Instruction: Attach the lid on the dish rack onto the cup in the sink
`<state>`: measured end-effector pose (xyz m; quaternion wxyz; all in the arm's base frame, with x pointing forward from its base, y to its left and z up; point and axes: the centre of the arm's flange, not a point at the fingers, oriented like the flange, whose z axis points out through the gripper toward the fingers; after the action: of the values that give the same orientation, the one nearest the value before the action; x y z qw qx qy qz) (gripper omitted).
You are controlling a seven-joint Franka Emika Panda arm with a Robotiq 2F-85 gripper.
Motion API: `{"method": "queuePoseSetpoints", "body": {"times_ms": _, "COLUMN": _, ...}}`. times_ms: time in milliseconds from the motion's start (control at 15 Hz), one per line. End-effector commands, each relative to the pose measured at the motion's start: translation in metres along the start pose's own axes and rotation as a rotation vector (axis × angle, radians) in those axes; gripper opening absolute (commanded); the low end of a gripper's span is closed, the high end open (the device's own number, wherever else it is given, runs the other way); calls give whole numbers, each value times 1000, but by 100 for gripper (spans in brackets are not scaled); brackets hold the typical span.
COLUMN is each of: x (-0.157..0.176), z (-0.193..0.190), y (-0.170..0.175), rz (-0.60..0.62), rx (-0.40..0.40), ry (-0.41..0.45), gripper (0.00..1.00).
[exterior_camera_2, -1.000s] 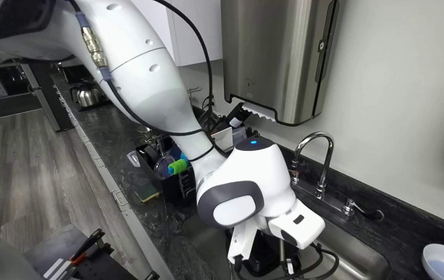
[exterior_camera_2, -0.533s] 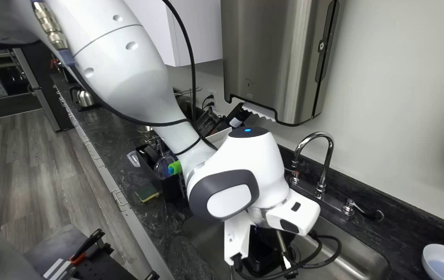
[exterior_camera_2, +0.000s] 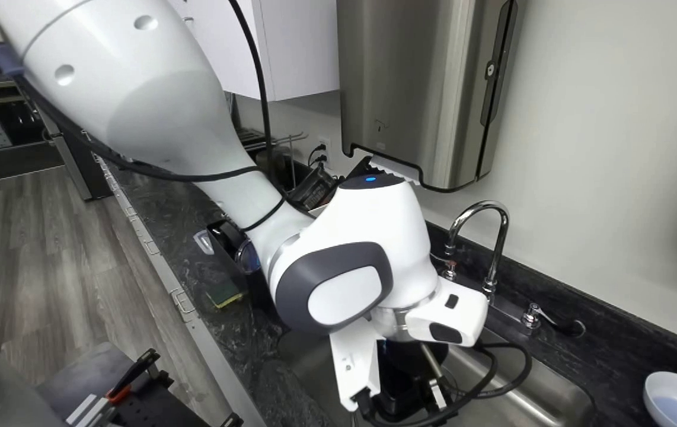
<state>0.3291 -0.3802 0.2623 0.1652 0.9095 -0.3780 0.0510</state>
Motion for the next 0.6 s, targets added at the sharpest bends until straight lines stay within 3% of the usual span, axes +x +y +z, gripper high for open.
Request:
{"method": "queuePoseSetpoints", "body": {"times_ms": 0, "x": -2, "z": -2, "y": 1, "rz": -4, "rx": 4, "ry": -5, "gripper": 1}}
{"method": "queuePoseSetpoints", "body": {"times_ms": 533, "x": -5, "z": -5, "y": 1, "rz": -9, "rx": 12, "ry": -9, "gripper": 1}}
